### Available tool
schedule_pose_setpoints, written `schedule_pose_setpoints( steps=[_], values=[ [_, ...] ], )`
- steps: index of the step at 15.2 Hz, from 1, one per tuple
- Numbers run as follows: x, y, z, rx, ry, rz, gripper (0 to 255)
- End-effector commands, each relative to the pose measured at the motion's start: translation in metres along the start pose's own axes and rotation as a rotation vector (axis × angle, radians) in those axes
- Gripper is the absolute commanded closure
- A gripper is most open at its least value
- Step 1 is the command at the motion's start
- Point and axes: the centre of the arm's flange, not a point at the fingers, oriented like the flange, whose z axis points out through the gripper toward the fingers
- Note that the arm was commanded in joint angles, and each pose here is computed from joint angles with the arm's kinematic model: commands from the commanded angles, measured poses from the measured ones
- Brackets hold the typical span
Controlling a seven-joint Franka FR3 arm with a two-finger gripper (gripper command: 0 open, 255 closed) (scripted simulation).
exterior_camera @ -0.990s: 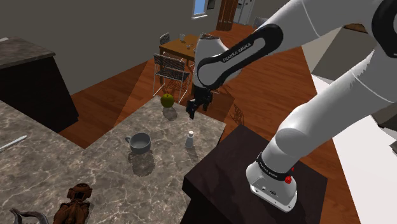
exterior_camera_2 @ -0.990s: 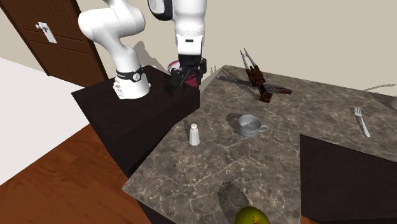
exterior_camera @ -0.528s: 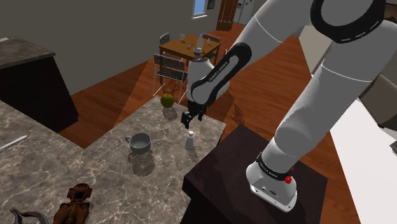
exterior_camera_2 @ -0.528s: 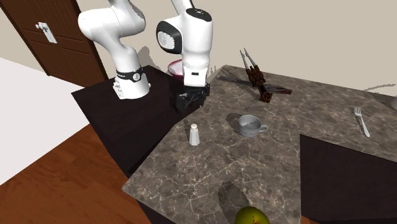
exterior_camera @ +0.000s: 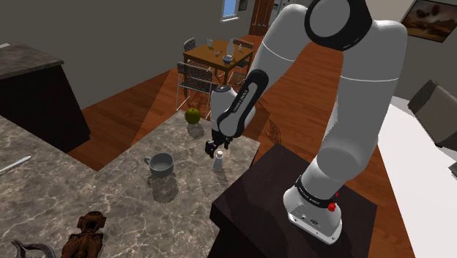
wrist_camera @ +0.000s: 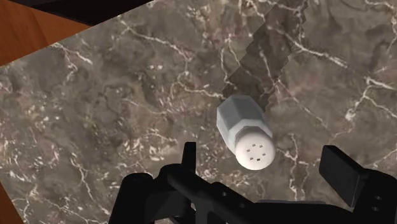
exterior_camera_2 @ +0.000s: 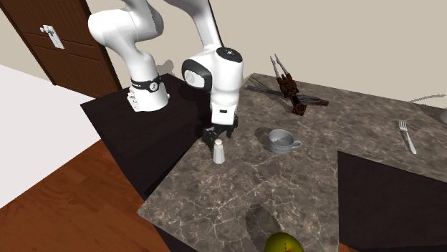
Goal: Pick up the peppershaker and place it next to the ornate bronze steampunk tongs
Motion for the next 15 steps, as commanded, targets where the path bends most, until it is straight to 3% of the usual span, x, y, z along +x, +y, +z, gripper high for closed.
schedule_pose_setpoints(
  steps=[1, 5, 12, 13, 15],
  values=[
    [0.000, 0.000, 0.012, 0.000, 0.000, 0.001, 0],
    [0.000, 0.000, 0.031, 0.000, 0.000, 0.001, 0],
    [0.000, 0.000, 0.031, 0.000, 0.000, 0.001, 0],
    [0.000, 0.000, 0.031, 0.000, 0.000, 0.001, 255],
    [0.000, 0.000, 0.031, 0.000, 0.000, 0.001, 255]
  ],
)
